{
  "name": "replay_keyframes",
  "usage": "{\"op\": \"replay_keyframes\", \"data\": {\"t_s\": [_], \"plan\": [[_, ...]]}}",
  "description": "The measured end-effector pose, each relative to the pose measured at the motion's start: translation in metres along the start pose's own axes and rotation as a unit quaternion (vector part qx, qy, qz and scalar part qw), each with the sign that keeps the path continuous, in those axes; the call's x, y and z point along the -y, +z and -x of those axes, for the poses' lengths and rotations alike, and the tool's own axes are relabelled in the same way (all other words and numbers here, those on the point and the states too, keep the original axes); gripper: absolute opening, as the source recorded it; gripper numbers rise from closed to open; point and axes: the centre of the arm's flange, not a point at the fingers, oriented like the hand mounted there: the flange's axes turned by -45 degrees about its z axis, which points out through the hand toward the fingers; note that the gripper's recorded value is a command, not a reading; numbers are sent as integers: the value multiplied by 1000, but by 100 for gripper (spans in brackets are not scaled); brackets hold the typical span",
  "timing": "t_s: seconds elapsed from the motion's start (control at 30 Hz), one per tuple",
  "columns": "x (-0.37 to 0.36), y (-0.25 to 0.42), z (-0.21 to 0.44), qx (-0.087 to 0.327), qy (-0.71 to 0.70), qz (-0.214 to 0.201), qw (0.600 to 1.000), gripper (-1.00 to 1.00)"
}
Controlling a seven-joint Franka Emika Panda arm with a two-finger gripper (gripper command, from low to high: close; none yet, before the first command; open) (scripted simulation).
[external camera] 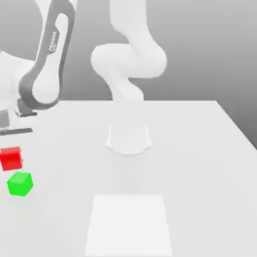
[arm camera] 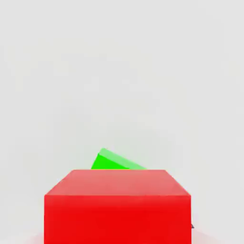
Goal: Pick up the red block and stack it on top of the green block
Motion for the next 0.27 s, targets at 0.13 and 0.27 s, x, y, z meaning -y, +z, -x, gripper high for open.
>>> {"op": "replay_keyframes", "data": {"t_s": [0.13,0.27], "plan": [[3,24,3,2,2,-3,1000,-100],[4,30,4,3,3,-5,1000,100]]}}
